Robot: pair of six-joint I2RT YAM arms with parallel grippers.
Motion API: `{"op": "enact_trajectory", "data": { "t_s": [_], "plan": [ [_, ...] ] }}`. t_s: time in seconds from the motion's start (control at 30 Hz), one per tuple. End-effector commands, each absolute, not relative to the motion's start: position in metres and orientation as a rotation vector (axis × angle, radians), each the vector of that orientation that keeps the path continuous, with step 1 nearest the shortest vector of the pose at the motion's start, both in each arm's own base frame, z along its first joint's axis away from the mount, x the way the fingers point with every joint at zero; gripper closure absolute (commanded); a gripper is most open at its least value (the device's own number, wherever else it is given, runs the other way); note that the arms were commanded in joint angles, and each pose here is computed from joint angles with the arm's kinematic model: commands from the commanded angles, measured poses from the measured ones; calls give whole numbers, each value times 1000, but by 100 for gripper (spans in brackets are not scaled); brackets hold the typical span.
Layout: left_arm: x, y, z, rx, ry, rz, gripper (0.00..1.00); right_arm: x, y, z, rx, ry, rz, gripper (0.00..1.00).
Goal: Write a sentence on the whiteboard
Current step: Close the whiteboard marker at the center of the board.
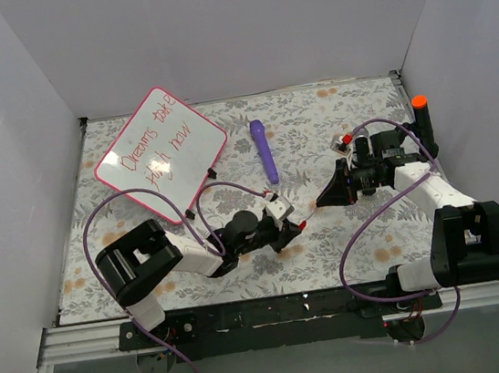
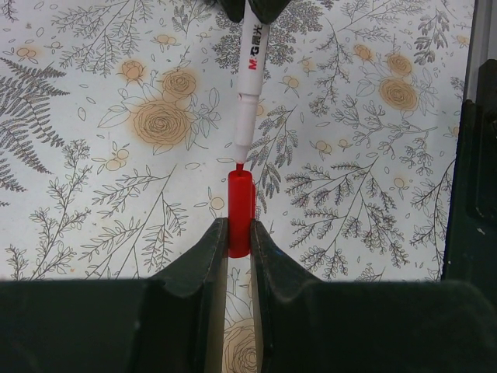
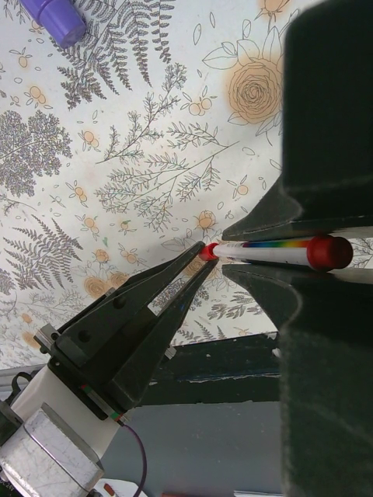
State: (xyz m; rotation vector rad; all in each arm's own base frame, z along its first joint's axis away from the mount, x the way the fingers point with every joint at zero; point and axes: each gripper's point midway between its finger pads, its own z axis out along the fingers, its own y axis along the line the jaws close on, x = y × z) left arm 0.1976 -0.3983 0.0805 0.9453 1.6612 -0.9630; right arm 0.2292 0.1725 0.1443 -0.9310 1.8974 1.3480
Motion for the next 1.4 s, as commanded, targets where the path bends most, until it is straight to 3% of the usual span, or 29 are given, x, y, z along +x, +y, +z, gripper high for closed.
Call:
{"op": "enact_trajectory", "data": {
  "t_s": [0.0,0.87,1.37],
  "plan": [
    [203,-404,101,913,1604,-966,100,228,175,147,-942,1871,1365,99],
    [215,-428,149,925,1452,-978,100,213,191,137,-977,1881,1496,99],
    [253,-459,260,815,1159,-928,100,196,206,108,-1023,1991,1549,99]
  ]
}}
